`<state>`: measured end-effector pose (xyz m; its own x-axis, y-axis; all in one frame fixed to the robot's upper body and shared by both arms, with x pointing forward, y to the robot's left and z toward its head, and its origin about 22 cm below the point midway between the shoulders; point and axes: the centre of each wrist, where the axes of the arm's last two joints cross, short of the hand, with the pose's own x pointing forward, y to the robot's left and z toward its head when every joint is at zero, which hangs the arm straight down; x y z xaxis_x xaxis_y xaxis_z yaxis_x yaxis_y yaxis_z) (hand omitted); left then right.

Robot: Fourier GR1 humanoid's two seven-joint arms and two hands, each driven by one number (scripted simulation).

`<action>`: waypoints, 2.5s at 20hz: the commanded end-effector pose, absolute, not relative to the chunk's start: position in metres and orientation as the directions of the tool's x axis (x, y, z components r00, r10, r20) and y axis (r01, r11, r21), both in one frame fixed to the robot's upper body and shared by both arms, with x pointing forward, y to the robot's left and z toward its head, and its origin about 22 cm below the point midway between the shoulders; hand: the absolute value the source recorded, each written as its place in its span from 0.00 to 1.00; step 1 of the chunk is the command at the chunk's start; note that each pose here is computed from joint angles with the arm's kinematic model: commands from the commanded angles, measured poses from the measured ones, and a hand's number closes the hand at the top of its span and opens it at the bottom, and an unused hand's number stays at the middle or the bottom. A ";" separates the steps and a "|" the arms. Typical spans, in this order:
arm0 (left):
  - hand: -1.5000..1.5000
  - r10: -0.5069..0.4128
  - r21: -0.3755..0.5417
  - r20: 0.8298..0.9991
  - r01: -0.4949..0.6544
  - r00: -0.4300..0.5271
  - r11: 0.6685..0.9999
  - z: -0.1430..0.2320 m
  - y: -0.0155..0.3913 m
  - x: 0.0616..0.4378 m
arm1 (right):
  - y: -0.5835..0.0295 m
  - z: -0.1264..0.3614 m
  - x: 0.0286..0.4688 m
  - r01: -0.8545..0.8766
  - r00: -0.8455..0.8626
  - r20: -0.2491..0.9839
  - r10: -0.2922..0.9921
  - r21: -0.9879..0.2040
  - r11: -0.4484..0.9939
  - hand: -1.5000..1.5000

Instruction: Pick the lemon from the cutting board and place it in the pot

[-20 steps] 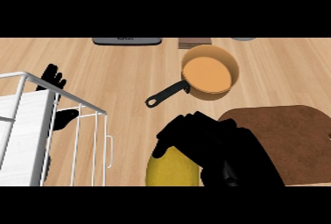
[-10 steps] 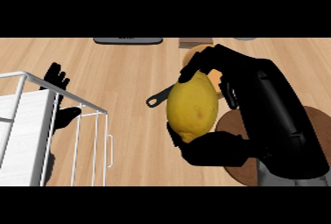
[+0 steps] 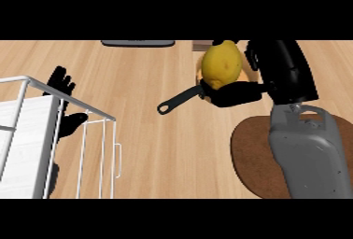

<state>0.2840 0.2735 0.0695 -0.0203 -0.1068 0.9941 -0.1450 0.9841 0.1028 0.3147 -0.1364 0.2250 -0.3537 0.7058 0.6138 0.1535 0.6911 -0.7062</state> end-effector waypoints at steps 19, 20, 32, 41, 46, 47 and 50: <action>0.50 -0.099 0.090 0.993 -0.135 -0.062 0.987 0.094 0.263 0.298 | -0.151 0.120 0.441 -0.026 -0.192 0.607 0.771 -0.788 0.615 0.00; 0.50 -0.088 0.081 0.995 -0.127 -0.055 0.989 0.088 0.259 0.293 | -0.167 0.108 0.441 -0.056 -0.190 0.643 0.742 -0.762 0.646 0.00; 0.50 -0.111 0.104 0.993 -0.144 -0.040 0.984 0.078 0.269 0.298 | -0.203 0.141 0.457 -0.057 -0.266 0.924 0.273 -0.298 0.953 0.00; 0.50 -0.077 0.068 0.995 -0.158 -0.055 0.985 0.098 0.276 0.291 | -0.309 0.143 0.447 -0.044 -0.249 0.943 0.219 -0.237 0.970 0.00; 0.50 -0.078 0.069 0.996 -0.161 -0.050 0.985 0.083 0.278 0.295 | -0.370 0.150 0.433 -0.057 -0.239 0.944 0.227 -0.247 0.967 0.00; 0.50 -0.082 0.077 0.996 -0.157 -0.031 0.985 0.091 0.269 0.283 | -0.358 0.123 0.429 -0.090 -0.229 0.948 0.220 -0.246 0.965 0.00; 0.50 -0.081 0.076 0.996 -0.152 -0.032 0.986 0.075 0.278 0.284 | -0.376 0.142 0.430 -0.083 -0.229 0.947 0.226 -0.251 0.965 0.00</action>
